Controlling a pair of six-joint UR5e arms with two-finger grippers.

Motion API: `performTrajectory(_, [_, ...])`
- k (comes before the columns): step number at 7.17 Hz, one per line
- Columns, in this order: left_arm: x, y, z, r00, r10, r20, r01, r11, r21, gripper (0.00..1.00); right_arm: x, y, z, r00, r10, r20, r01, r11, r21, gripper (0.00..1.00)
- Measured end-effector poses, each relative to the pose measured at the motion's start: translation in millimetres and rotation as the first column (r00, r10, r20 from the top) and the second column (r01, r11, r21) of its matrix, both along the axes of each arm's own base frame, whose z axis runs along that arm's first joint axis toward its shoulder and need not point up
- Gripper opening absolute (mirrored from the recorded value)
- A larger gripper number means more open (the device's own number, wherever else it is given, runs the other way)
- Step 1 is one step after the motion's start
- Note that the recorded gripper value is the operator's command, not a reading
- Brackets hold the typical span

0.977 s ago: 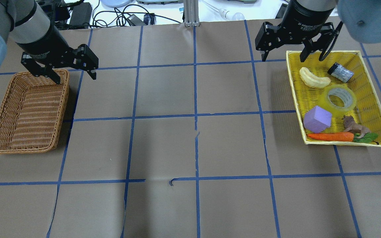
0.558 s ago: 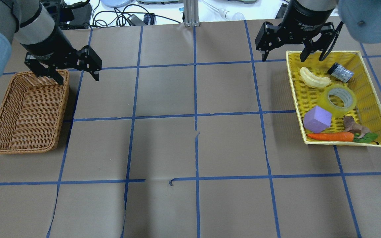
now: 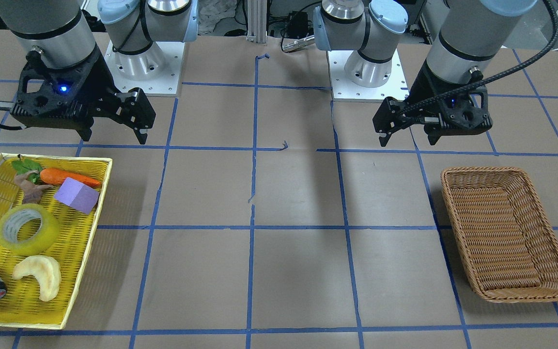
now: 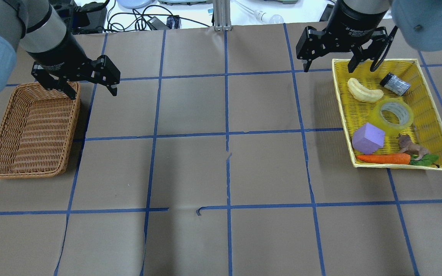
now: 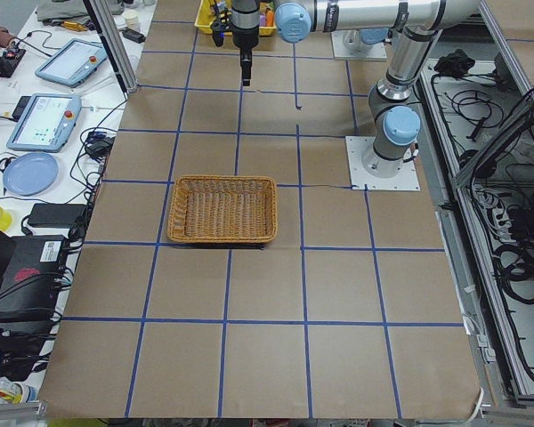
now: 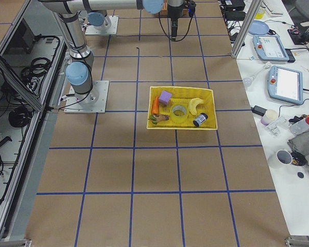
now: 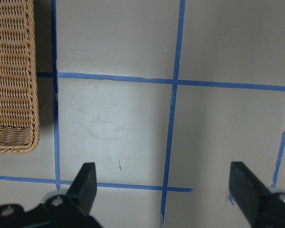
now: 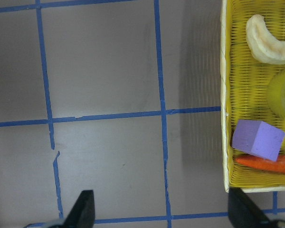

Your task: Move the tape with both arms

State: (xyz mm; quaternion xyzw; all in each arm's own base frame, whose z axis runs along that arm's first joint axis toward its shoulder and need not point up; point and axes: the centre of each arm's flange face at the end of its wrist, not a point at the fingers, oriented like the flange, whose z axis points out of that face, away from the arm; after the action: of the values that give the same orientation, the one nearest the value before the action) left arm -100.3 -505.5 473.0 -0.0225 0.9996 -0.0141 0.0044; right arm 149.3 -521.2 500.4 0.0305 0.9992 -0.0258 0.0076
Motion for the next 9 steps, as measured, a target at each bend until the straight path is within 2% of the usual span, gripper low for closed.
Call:
performTrajectory(3, [-25.9,3.9,0.2,0.998,-0.066,-0.001,0.066,0.998,-0.002,1.0,0.0,0.1,-0.3,1.0,0.0,0.0,0.0,1.0,0.001,1.0])
performTrajectory(9, [-29.3,3.8,-3.9,0.997,-0.074,0.0,0.074,0.997,0.0,1.0,-0.2,-0.3,1.0,1.0,0.003,0.0,-0.003,1.0,-0.002,1.0])
